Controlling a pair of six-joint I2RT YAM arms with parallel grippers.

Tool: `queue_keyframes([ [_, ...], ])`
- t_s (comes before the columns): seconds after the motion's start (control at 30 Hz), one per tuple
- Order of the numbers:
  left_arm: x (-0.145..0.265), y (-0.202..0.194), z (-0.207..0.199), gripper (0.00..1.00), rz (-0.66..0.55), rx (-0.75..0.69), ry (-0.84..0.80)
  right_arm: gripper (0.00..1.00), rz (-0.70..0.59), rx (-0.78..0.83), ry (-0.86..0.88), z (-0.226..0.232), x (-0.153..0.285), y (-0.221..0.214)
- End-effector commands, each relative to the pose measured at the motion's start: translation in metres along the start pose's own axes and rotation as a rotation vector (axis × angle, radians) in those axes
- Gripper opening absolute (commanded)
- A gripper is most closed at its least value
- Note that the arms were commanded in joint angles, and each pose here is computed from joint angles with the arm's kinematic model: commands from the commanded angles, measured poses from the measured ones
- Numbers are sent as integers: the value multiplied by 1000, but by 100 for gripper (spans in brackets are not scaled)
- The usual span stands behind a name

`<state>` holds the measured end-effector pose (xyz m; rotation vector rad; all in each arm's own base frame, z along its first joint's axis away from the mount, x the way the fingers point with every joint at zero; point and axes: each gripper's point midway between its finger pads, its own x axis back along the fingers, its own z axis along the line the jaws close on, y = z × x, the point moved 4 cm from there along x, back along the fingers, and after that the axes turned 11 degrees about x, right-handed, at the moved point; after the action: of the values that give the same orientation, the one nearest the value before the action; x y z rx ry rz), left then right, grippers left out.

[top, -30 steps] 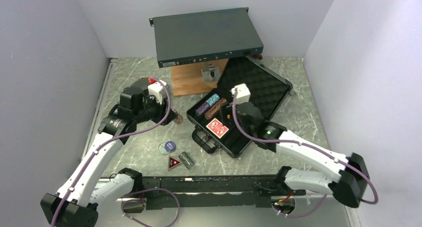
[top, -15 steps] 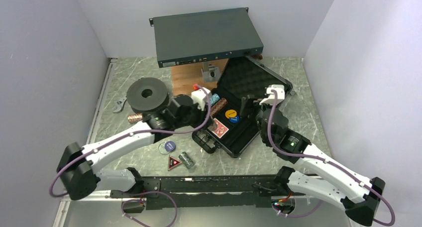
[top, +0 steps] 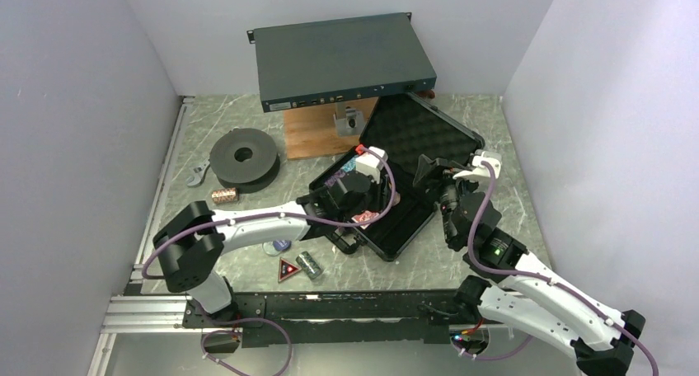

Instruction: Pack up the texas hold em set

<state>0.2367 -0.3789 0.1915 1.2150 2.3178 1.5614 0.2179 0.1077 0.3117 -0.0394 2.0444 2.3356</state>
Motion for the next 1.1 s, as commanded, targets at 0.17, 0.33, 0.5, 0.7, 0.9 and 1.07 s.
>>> queue_keyframes([
  [0.17, -28, 44, -37, 0, -304, 267, -99, 77, -74, -47, -89, -20, 4, 9],
  [0.33, -41, 34, -29, 0, -334, 310, -18, 77, -92, -66, -111, -26, 7, 10],
  [0.5, -51, 24, -30, 0, -361, 306, -54, 77, -89, -63, -127, -28, 7, 8],
  [0.7, -59, 15, -37, 0, -376, 309, -93, 77, -93, -61, -138, -30, 7, 10],
  [0.9, -61, 2, -45, 0, -338, 293, -90, 77, -88, -56, -132, -28, 6, 8],
  [1.07, -58, -18, -48, 0, -274, 306, -96, 77, -77, -44, -135, -27, 4, 4],
])
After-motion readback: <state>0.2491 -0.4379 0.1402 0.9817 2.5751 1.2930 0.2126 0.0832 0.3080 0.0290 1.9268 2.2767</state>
